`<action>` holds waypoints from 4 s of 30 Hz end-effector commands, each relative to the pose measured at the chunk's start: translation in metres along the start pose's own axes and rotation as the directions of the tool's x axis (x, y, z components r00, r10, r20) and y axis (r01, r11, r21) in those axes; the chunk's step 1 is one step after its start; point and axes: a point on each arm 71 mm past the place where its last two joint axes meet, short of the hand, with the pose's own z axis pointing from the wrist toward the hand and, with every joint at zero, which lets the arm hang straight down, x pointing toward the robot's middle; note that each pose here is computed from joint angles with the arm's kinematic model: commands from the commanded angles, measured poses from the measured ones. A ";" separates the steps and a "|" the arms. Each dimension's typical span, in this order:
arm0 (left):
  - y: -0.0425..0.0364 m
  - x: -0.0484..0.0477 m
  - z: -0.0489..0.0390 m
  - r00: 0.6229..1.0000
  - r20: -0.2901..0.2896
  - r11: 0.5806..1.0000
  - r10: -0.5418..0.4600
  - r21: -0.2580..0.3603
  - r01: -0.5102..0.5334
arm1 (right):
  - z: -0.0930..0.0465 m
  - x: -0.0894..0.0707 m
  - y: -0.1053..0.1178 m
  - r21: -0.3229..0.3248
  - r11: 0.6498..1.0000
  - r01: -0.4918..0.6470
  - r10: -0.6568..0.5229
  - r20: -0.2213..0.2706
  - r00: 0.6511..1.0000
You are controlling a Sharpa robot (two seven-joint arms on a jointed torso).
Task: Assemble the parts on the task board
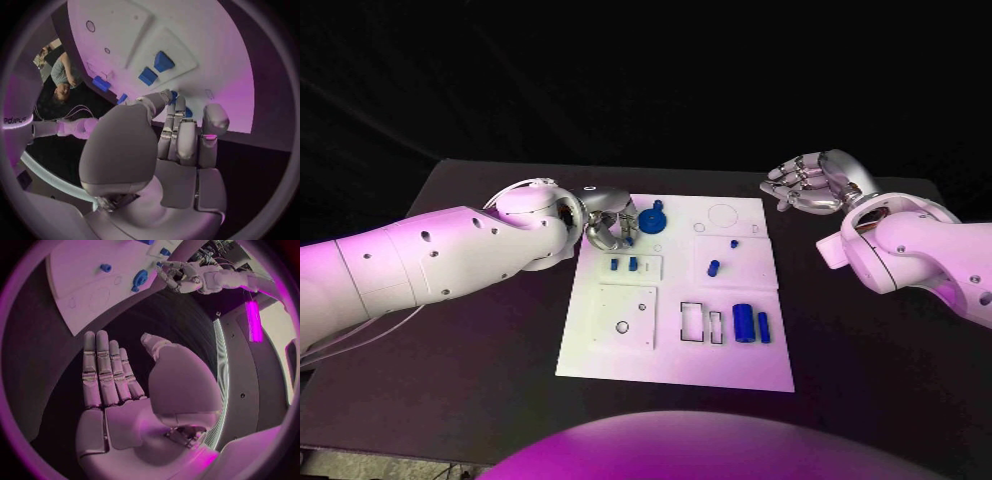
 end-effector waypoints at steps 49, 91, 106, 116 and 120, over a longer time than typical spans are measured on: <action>0.0022 0.0055 0.0009 0.997 -0.068 0.999 -0.024 -0.039 0.022 | 0.000 0.001 0.001 -0.014 1.000 0.006 -0.006 -0.002 1.000; 0.0478 -0.0224 -0.0423 0.665 0.070 0.669 -0.743 0.069 0.740 | 0.002 0.021 0.004 -0.199 0.889 0.413 -0.450 -0.206 0.869; 0.0626 -0.0377 -0.0555 0.217 0.244 0.277 -0.945 0.244 0.929 | 0.004 0.058 0.008 -0.266 0.736 0.623 -0.676 -0.229 0.700; 0.0549 -0.0377 -0.0568 0.235 0.226 0.290 -0.945 0.253 0.923 | 0.006 0.075 0.008 -0.281 0.717 0.638 -0.696 -0.239 0.677; 0.0545 -0.0374 -0.0569 0.238 0.225 0.292 -0.945 0.249 0.923 | 0.005 0.082 0.009 -0.293 0.721 0.628 -0.692 -0.241 0.681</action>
